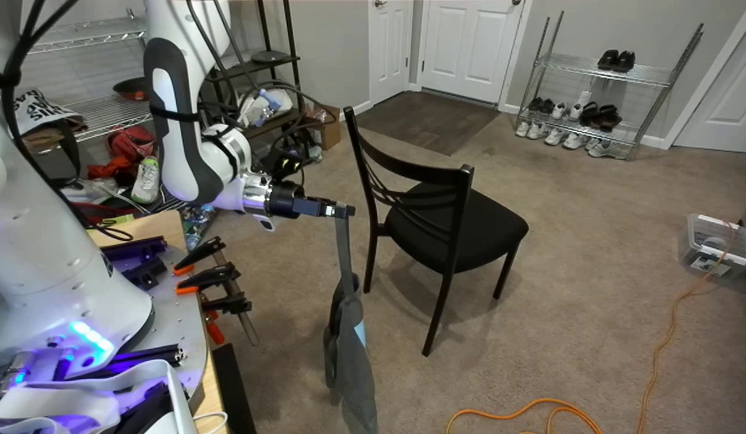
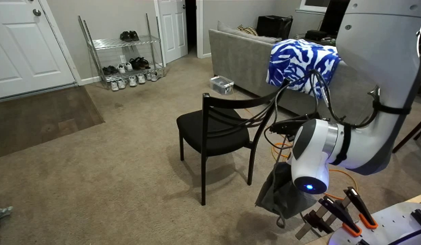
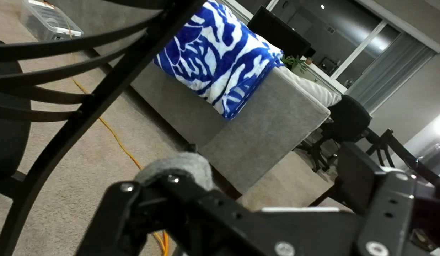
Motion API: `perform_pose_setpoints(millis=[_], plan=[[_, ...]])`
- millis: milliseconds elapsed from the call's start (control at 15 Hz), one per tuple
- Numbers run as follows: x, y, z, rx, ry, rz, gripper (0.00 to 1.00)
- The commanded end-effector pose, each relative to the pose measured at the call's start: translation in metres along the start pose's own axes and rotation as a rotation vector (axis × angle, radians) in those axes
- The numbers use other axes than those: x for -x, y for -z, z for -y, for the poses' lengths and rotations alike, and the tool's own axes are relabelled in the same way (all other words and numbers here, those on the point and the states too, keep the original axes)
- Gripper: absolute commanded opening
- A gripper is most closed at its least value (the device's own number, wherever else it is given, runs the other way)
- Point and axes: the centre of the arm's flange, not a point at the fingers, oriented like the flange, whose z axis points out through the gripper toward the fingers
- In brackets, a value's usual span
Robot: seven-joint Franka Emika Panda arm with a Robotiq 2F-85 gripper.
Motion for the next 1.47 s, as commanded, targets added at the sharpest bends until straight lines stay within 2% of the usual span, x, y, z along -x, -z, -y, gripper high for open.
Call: perform_pose_setpoints(millis=[0,200,933,1400], plan=[[0.003,-0.013,0.025,0.015,-0.040,-0.023,1.00],[-0.001,-0.022,0.031,0.005,-0.037,-0.031,1.00],[0.016,-0.043,0.066,0.011,0.090,0.082,1.00],[0.030,-0.051,0.074,0.037,0.240,0.216,1.00]])
